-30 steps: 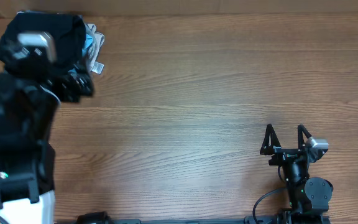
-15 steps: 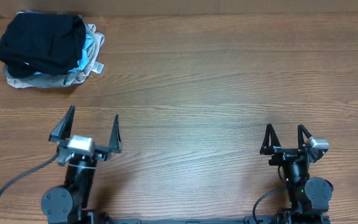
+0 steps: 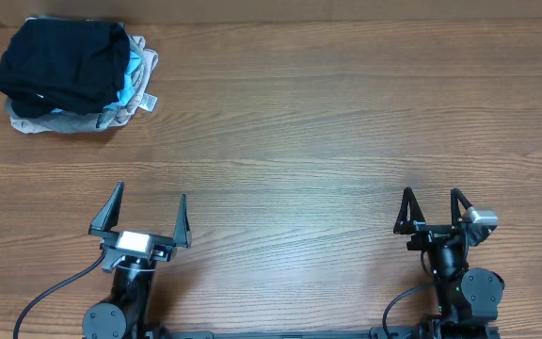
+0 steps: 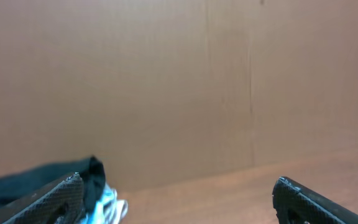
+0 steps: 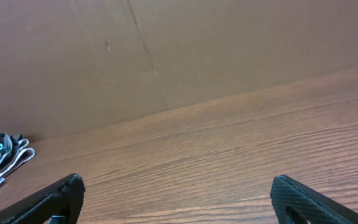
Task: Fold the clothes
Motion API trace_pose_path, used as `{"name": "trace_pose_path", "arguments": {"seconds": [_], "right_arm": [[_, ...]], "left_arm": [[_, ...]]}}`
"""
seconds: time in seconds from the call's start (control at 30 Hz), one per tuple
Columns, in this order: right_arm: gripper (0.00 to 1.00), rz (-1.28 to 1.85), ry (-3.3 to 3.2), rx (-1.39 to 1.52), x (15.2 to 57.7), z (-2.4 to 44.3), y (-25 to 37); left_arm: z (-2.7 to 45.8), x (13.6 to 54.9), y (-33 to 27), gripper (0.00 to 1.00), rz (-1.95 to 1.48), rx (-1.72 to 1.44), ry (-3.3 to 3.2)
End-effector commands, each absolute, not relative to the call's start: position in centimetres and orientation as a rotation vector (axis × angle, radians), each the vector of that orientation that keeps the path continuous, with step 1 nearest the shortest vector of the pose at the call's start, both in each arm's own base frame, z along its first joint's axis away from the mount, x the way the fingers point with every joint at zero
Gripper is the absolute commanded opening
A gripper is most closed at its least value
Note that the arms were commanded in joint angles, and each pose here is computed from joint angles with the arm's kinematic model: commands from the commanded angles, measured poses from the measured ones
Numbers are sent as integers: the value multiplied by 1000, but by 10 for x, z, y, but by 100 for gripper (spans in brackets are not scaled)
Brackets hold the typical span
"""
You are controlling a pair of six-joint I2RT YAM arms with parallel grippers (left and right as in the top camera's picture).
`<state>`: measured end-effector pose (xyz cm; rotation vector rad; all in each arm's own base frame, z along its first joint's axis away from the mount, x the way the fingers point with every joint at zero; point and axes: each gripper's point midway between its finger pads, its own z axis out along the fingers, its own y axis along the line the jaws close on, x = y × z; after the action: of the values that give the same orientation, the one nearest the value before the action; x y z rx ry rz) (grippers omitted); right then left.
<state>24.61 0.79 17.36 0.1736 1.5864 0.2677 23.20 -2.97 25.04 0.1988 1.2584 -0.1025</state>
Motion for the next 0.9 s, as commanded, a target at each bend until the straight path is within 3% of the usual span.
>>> {"name": "trace_pose_path", "arguments": {"seconds": [0.0, 0.23, 0.87], "right_arm": [[100, 273, 1583, 168, 246, 172, 9], [100, 273, 1583, 168, 246, 172, 9], [100, 273, 1583, 168, 246, 172, 9]], "left_arm": [[237, 235, -28, 100, -116, 177, 1305], [160, 243, -26, 100, -173, 114, 1627], [162, 244, -26, 100, -174, 113, 1620]]}}
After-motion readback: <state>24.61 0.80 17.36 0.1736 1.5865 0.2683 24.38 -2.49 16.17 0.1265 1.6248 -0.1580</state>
